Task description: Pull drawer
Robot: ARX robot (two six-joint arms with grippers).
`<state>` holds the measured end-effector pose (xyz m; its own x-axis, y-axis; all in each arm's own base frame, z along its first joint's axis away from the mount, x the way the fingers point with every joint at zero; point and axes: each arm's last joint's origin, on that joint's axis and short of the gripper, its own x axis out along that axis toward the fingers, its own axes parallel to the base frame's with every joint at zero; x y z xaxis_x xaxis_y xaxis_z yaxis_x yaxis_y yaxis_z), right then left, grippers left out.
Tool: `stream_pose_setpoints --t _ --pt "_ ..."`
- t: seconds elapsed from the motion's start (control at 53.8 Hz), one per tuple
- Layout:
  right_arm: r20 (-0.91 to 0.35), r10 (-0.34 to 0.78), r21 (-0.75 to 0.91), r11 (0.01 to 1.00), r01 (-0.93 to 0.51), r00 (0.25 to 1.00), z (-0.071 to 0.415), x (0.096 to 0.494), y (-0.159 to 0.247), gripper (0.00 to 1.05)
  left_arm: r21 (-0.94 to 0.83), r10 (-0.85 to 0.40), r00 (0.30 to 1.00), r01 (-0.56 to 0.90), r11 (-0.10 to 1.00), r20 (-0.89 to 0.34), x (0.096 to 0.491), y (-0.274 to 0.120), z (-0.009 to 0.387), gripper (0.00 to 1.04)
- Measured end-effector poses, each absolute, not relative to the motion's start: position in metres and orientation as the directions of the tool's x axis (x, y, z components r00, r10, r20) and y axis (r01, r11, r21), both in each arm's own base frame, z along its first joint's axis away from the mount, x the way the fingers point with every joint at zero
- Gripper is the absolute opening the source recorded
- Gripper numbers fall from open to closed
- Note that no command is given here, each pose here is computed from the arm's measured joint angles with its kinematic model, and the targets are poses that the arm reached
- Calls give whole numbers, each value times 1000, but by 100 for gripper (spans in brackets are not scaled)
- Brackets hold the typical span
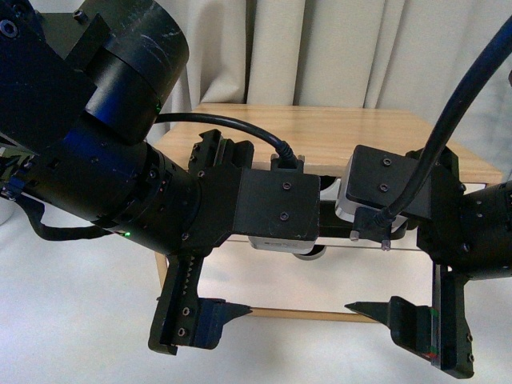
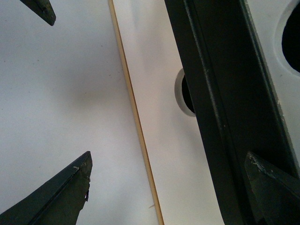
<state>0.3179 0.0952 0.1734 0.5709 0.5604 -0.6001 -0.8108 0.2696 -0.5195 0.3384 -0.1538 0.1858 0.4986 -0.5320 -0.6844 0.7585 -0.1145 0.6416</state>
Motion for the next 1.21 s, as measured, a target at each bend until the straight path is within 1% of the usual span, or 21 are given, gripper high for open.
stream_pose_setpoints --t 0.483,0.632,0.781,1.097,1.208 --pt "-625 570 -474 267 -839 534 170 320 99 96 643 -520 493 751 -150 -697 334 -156 181 98" --pt "-637 575 -456 255 -853 513 170 318 100 96 635 -519 482 754 -165 -706 333 -156 181 98" --pt "-634 583 -453 252 -855 508 171 316 101 96 626 -520 469 760 -174 -714 329 -155 182 98" --pt "-650 595 -434 222 -873 474 175 300 99 96 619 -528 446 758 -207 -723 317 -149 181 98" --pt "-664 600 -419 195 -887 446 177 292 100 96 608 -525 429 759 -231 -735 310 -145 182 99"
